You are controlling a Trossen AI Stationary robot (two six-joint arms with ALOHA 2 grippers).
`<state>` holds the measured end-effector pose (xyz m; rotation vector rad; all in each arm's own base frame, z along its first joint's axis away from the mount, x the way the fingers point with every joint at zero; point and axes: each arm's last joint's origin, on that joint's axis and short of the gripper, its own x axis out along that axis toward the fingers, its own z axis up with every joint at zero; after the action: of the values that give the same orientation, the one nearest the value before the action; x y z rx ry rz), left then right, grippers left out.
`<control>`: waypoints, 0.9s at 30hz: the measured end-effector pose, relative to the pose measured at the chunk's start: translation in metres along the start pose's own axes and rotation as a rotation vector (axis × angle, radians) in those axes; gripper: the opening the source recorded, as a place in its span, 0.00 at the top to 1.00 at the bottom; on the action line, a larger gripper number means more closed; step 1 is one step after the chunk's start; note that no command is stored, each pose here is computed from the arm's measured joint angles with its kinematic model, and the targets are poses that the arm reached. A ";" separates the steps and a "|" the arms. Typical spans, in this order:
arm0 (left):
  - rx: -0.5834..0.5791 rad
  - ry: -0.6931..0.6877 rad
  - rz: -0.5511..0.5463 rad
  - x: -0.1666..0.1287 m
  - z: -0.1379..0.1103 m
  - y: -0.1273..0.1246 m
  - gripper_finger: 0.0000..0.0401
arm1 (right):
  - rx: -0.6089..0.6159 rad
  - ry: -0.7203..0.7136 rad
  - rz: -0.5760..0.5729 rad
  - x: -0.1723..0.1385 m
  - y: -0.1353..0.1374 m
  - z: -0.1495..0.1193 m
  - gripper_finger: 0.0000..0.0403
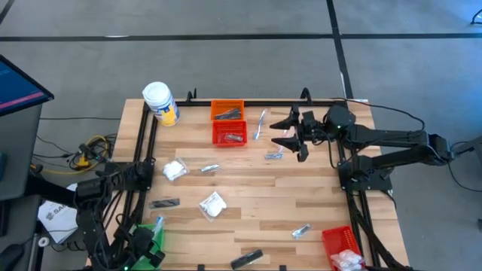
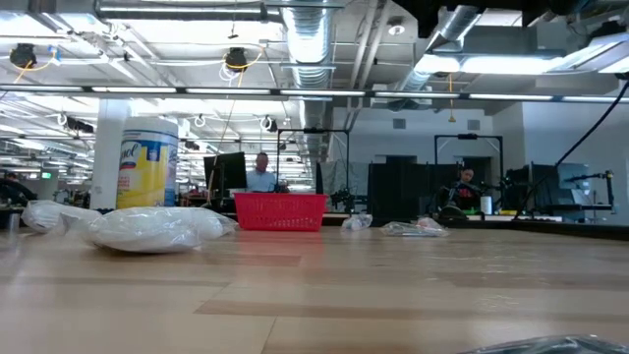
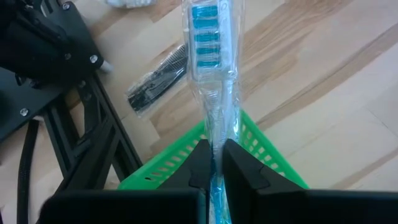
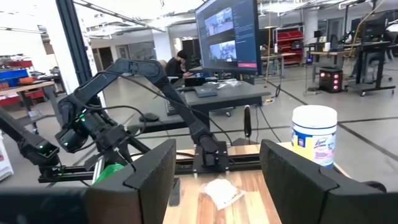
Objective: Pick & Place Travel size toiletries
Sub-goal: Put the blue toothbrush into the green basket
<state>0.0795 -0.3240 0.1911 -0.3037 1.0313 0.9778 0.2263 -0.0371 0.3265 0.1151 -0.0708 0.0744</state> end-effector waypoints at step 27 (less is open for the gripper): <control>0.041 -0.003 -0.034 -0.001 -0.003 -0.001 0.96 | 0.001 0.003 0.002 0.000 0.000 0.000 0.44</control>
<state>0.0781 -0.3265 0.1899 -0.2852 1.0391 0.9254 0.2263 -0.0367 0.3263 0.1158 -0.0681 0.0763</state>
